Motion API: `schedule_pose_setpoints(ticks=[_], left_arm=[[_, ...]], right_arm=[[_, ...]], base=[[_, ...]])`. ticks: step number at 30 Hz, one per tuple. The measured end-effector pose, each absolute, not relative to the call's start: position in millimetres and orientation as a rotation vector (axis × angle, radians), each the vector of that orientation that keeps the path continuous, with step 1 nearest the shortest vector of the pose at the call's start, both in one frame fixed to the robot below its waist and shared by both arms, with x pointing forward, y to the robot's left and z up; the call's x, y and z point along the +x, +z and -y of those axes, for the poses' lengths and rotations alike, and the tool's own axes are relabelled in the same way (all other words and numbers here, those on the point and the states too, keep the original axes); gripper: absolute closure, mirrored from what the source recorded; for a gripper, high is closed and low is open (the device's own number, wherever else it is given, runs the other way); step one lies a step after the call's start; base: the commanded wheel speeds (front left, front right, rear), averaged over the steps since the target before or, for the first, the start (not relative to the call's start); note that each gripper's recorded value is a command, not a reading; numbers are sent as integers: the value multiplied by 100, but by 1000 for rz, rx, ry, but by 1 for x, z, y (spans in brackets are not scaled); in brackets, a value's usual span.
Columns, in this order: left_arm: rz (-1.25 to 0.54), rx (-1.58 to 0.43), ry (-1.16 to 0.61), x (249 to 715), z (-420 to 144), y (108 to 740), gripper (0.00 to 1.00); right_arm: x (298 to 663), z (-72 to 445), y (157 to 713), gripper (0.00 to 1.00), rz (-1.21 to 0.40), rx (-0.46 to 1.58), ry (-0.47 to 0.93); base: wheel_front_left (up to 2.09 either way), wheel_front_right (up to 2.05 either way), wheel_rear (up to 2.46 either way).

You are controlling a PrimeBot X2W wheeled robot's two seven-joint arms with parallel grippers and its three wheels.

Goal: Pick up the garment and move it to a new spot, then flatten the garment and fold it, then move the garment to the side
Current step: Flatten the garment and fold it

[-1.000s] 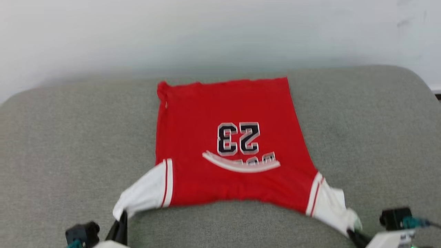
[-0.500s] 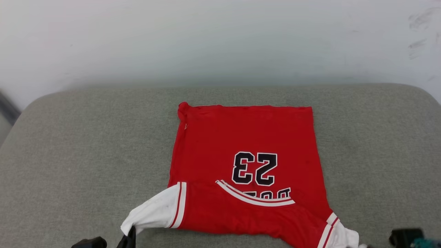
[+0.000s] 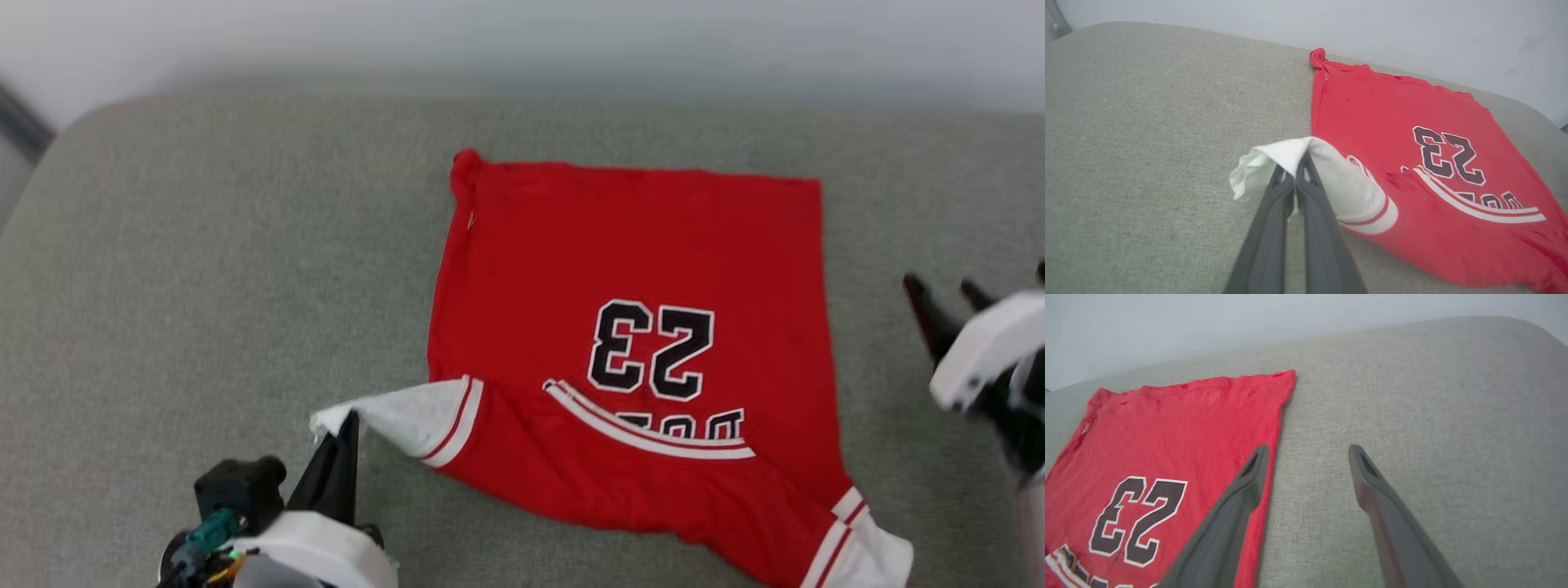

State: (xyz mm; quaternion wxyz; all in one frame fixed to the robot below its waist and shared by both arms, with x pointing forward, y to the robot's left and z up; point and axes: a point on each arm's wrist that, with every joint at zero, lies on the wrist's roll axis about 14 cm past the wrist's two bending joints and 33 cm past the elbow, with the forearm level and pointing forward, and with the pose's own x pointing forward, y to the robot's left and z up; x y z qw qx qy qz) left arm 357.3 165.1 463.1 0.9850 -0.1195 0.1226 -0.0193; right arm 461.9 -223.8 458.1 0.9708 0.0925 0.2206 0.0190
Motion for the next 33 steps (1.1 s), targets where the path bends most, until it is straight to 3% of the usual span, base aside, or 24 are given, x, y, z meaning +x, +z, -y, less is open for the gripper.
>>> schedule_pose_setpoints(ticks=[9, 18, 22, 23, 24, 33], left_arm=[[-266, -215, -50, 392, -167, 442, 100], [-325, -199, -4, 400, -178, 415, 100], [-347, -192, 12, 400, -183, 405, 100], [-351, -193, 15, 399, -184, 403, 100], [-351, -194, 17, 398, -184, 403, 100], [-310, -217, 25, 392, -185, 416, 100]], right_arm=[[551, 211, 412, 0, -747, 183, 89], [596, 162, 367, 0, -934, 169, 196], [599, 150, 351, 0, -1025, 166, 224], [598, 150, 349, 64, -1048, 170, 223], [598, 151, 349, 100, -1066, 171, 221], [580, 174, 372, 100, -1075, 50, 179]], base=[[0, 0, 0], [0, 0, 0], [0, 0, 0], [0, 0, 0], [0, 0, 0], [0, 0, 0]])
